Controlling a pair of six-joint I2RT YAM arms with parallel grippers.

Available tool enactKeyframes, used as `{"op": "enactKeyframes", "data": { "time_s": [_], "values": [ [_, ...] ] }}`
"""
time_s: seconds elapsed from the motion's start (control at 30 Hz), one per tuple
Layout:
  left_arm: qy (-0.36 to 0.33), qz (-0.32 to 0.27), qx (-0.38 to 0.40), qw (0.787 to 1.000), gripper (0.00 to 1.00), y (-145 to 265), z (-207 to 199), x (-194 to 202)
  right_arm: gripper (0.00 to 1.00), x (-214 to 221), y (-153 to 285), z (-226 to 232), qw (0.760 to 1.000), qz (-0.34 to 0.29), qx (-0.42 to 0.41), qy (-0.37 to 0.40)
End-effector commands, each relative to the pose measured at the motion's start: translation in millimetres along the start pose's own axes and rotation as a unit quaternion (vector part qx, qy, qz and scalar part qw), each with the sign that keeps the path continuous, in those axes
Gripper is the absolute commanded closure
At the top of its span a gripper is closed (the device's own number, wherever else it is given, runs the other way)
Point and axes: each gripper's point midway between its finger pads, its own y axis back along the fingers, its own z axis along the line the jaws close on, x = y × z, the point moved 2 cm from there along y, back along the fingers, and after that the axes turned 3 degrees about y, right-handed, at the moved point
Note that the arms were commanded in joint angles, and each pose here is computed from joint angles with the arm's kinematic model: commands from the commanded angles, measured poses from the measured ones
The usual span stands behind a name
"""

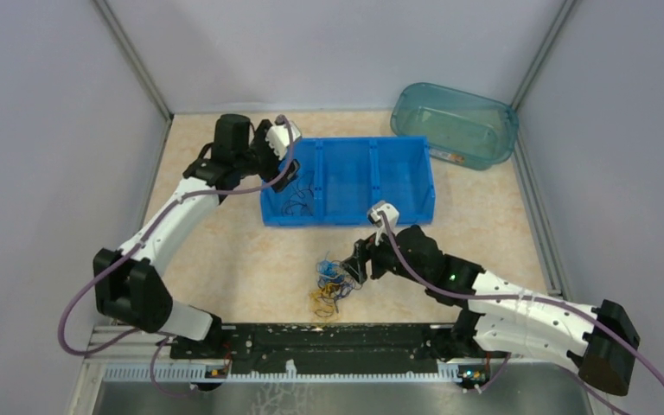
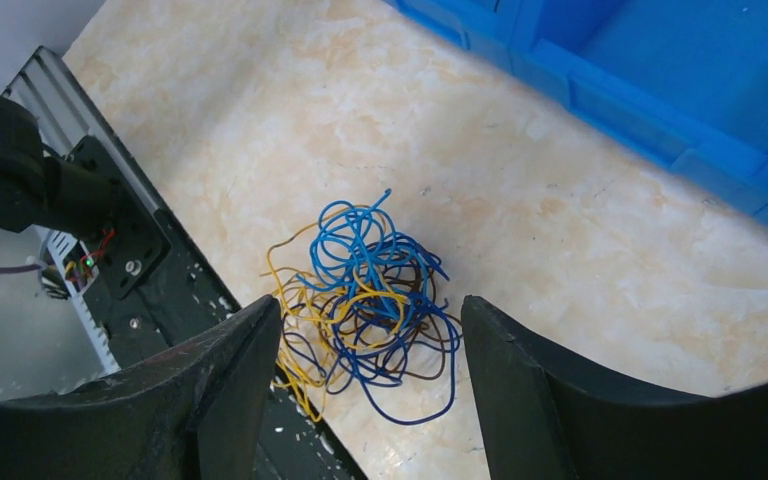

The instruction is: Untangle the cables

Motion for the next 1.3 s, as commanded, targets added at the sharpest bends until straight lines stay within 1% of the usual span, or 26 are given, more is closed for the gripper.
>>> {"op": "enactKeyframes", "data": {
  "time_s": [0.0, 0.1, 0.17, 0.23, 0.3, 0.43, 0.57, 0.67, 0.73, 0.77, 0.9, 1.0, 1.07, 1.1, 1.13, 1.17, 1.2, 1.23, 1.27],
  "values": [
    [0.002, -0.035, 0.046, 0.998, 0.02, 44, -23, -34, 0.33, -11, -2, 20, 0.997, -0.015, -0.072, -0.007],
    [0.012, -0.04, 0.109, 0.993, 0.01, 65, -54, -29, 0.34, 2, -10, 26, 0.995, 0.013, -0.097, -0.008],
    [0.006, -0.046, 0.152, 0.987, 0.01, 78, -78, -19, 0.36, 12, -18, 27, 0.994, 0.032, -0.104, -0.01],
    [0.001, -0.045, 0.188, 0.981, 0.01, 88, -98, -5, 0.39, 14, -24, 30, 0.993, 0.034, -0.113, -0.012],
    [-0.008, -0.041, 0.224, 0.974, 0.03, 98, -117, 8, 0.46, 13, -28, 32, 0.992, 0.033, -0.121, -0.012],
    [-0.03, -0.044, 0.273, 0.961, 0.06, 111, -149, 33, 0.67, 3, -34, 33, 0.993, 0.018, -0.118, -0.011],
    [-0.069, -0.067, 0.257, 0.962, 0.08, 109, -164, 44, 0.82, -16, -35, 34, 0.993, -0.013, -0.115, -0.018],
    [-0.101, -0.077, 0.272, 0.954, 0.09, 109, -184, 49, 0.93, -31, -35, 37, 0.992, -0.037, -0.118, -0.023],
    [-0.105, -0.09, 0.266, 0.954, 0.1, 106, -190, 45, 0.99, -42, -34, 43, 0.99, -0.053, -0.131, -0.024],
    [-0.105, -0.101, 0.265, 0.953, 0.1, 106, -192, 40, 1.0, -47, -33, 48, 0.988, -0.059, -0.144, -0.023],
    [-0.071, -0.141, 0.268, 0.95, 0.1, 106, -198, 15, 1.0, -60, -32, 60, 0.981, -0.077, -0.175, -0.02],
    [-0.038, -0.127, 0.303, 0.944, 0.1, 104, -211, 11, 1.0, -64, -32, 63, 0.979, -0.082, -0.184, -0.021],
    [-0.035, -0.117, 0.327, 0.937, 0.11, 104, -222, 14, 1.0, -65, -29, 62, 0.98, -0.084, -0.181, -0.022],
    [-0.036, -0.114, 0.335, 0.935, 0.11, 104, -227, 16, 0.98, -65, -27, 61, 0.98, -0.084, -0.177, -0.022],
    [-0.043, -0.112, 0.34, 0.933, 0.11, 103, -231, 18, 0.85, -64, -24, 59, 0.982, -0.083, -0.17, -0.02],
    [-0.054, -0.113, 0.341, 0.932, 0.11, 102, -233, 20, 0.66, -60, -21, 56, 0.983, -0.08, -0.167, -0.016],
    [-0.067, -0.114, 0.34, 0.931, 0.11, 102, -234, 22, 0.53, -57, -17, 53, 0.983, -0.077, -0.163, -0.011],
    [-0.082, -0.114, 0.342, 0.929, 0.11, 102, -235, 26, 0.44, -53, -13, 50, 0.985, -0.071, -0.157, -0.006],
    [-0.099, -0.117, 0.34, 0.928, 0.12, 103, -236, 29, 0.39, -47, -11, 43, 0.988, -0.063, -0.144, -0.004]
  ]
}}
